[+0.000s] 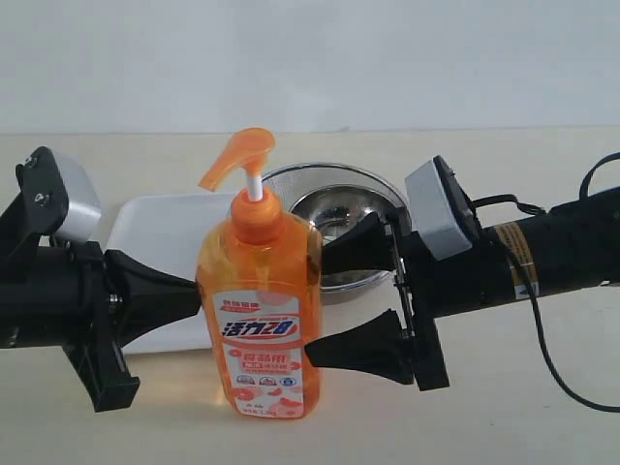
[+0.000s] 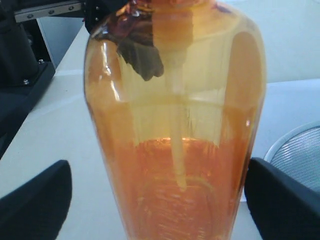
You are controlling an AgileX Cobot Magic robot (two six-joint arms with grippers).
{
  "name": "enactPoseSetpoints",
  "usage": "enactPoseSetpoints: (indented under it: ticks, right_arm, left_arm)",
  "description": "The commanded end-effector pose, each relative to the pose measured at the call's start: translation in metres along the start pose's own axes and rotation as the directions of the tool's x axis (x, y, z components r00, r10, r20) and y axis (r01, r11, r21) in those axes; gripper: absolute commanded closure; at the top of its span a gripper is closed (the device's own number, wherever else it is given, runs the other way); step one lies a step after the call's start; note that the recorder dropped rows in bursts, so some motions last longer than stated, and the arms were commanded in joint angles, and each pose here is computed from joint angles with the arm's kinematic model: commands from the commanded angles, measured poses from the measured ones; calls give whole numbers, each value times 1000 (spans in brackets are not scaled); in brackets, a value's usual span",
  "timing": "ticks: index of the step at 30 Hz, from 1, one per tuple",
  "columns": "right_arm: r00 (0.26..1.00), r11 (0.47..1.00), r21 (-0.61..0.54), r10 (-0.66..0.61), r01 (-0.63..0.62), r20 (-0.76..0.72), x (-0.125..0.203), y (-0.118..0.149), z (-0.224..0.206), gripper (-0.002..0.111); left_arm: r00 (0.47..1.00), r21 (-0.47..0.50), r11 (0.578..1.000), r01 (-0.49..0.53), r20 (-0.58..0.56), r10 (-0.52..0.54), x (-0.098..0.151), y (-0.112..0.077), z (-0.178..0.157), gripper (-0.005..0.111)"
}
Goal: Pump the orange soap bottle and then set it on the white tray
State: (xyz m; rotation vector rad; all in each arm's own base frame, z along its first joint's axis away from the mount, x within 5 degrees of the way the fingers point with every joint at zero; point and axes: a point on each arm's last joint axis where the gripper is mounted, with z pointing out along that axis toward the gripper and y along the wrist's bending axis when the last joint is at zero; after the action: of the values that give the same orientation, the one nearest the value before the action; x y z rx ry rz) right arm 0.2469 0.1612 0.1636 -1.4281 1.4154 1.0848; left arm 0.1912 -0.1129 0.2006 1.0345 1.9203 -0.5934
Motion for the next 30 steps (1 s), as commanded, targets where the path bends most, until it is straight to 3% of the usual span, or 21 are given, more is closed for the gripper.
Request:
enactPoseSetpoints:
  ticks: [1, 13, 21, 30]
  right_arm:
    - [1000, 1000, -3, -12, 12, 20, -2, 0, 0, 26]
    - [998, 999, -14, -46, 46, 31, -3, 1, 1, 26]
    - [997, 996, -54, -71, 70, -23, -3, 11, 20, 26]
    - [998, 996, -58, -62, 61, -23, -4, 12, 22, 26]
  left_arm:
    - [1000, 36, 999, -6, 11, 5, 0, -4, 1, 102]
    - [999, 78, 997, -6, 37, 4, -2, -8, 1, 102]
    - [996, 118, 993, -28, 92, 18, -18, -4, 4, 102]
    - [997, 171, 985, -17, 73, 5, -15, -9, 14, 102]
